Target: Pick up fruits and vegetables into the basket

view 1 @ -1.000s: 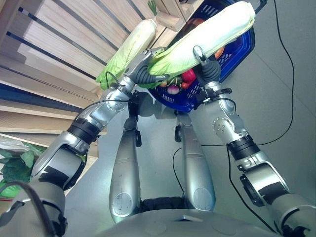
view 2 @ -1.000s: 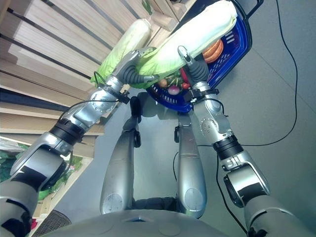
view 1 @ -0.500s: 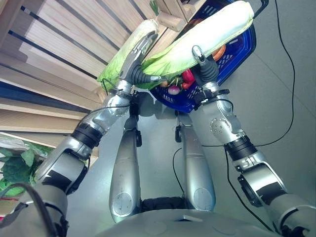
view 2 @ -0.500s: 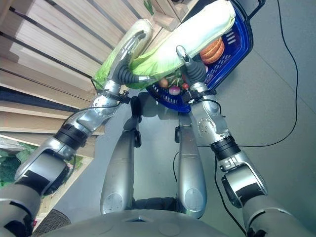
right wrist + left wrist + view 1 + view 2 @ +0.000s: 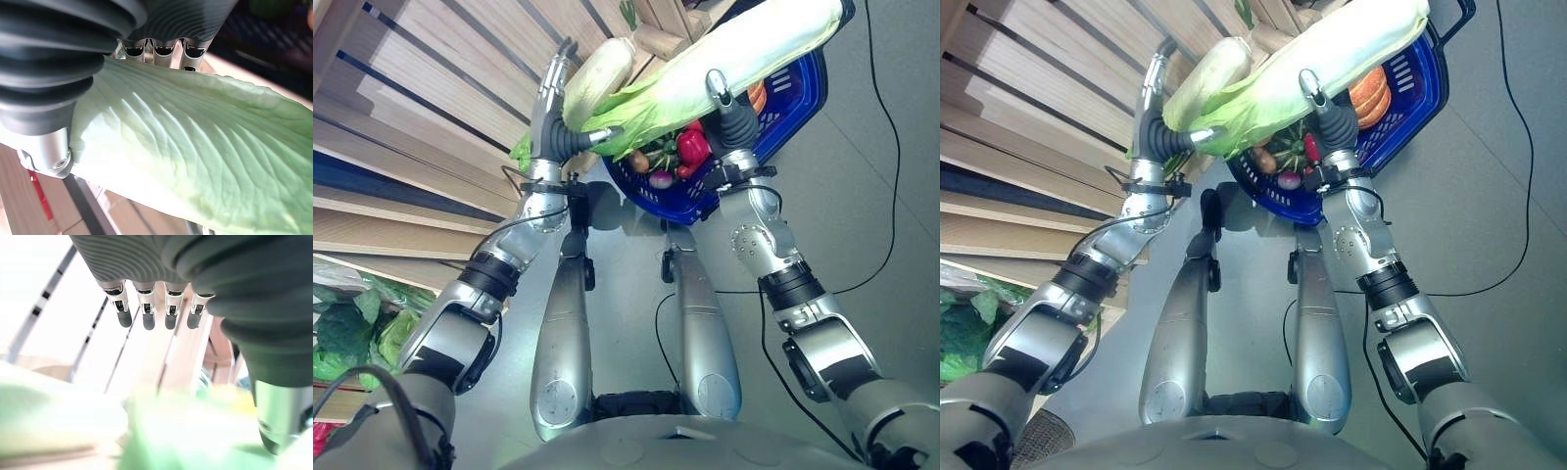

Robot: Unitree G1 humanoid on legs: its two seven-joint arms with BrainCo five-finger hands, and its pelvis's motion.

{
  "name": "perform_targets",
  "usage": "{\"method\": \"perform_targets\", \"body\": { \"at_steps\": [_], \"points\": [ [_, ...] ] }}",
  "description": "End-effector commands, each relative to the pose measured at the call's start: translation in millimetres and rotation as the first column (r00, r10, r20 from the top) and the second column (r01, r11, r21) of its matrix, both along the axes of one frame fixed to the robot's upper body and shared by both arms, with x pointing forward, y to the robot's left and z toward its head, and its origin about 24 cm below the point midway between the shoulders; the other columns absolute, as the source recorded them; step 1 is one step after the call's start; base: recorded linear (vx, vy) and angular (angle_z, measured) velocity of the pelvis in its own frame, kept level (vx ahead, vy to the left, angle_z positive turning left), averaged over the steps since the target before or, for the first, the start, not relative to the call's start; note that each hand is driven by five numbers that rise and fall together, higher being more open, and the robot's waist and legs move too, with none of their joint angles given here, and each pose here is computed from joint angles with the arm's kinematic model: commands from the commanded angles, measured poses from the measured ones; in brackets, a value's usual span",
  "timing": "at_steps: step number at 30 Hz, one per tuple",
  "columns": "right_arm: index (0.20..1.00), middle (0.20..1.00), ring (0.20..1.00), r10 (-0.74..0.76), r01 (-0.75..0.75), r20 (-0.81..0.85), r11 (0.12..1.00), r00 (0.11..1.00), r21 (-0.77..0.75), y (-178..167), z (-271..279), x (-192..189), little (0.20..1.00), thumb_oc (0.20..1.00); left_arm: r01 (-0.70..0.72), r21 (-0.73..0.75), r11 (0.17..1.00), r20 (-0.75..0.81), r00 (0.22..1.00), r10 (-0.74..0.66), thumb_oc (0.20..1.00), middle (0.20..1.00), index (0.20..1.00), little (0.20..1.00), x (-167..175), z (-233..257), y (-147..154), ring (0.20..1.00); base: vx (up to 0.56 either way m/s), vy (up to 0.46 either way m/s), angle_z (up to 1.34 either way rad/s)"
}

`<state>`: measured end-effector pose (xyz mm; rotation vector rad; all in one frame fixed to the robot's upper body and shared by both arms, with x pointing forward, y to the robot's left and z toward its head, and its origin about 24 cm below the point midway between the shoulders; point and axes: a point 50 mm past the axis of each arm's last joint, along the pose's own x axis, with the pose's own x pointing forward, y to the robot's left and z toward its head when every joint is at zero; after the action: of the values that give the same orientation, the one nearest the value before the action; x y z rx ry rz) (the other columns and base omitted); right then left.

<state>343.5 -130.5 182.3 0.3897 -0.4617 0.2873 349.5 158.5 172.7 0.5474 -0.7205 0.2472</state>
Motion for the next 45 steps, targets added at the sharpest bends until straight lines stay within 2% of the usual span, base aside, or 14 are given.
{"method": "perform_targets", "body": {
  "at_steps": [1,9,18,27,36,45],
  "points": [
    [0.2,0.2,0.2,-0.119,0.118,0.12,0.993,0.986,0.009,-27.6,20.7,-7.6,0.2,0.2,-0.074,-0.116,0.99,0.084,0.993,0.084,1.0,1.0,1.0,1.0,0.6,21.6,23.7,1.0,0.0,0.0,0.0],
    [0.2,0.2,0.2,-0.247,0.247,0.011,0.968,0.969,-0.031,-55.7,6.5,6.5,0.2,0.2,-0.111,-0.135,0.985,0.052,0.992,0.119,1.0,1.0,1.0,1.0,4.5,14.8,32.9,1.0,0.0,0.0,0.0],
    [0.2,0.2,0.2,-0.397,0.381,-0.187,0.917,0.898,-0.116,-94.4,-15.5,30.5,0.2,0.2,-0.119,-0.132,0.984,0.043,0.991,0.126,1.0,1.0,1.0,1.0,14.0,22.3,36.7,1.0,0.0,0.0,0.0],
    [0.2,0.2,0.2,-0.49,0.407,-0.305,0.864,0.817,-0.296,-113.6,-22.3,49.9,0.2,0.2,-0.105,-0.114,0.988,0.02,0.994,0.108,1.0,1.0,1.0,1.0,24.3,30.1,33.1,1.0,0.0,0.0,0.0],
    [0.2,0.2,0.2,-0.534,0.398,-0.386,0.835,0.752,-0.381,-124.8,-27.8,57.1,0.2,0.2,-0.079,-0.11,0.991,0.017,0.996,0.082,1.0,1.0,1.0,1.0,28.7,33.5,25.4,1.0,0.0,0.001,0.0],
    [0.2,0.2,0.2,-0.588,0.355,-0.48,0.795,0.651,-0.493,-130.8,-38.1,58.4,0.2,0.2,-0.055,-0.114,0.992,0.025,0.998,0.058,1.0,1.0,1.0,1.0,29.9,35.2,16.8,1.0,0.0,-0.001,0.01]
  ]
}}
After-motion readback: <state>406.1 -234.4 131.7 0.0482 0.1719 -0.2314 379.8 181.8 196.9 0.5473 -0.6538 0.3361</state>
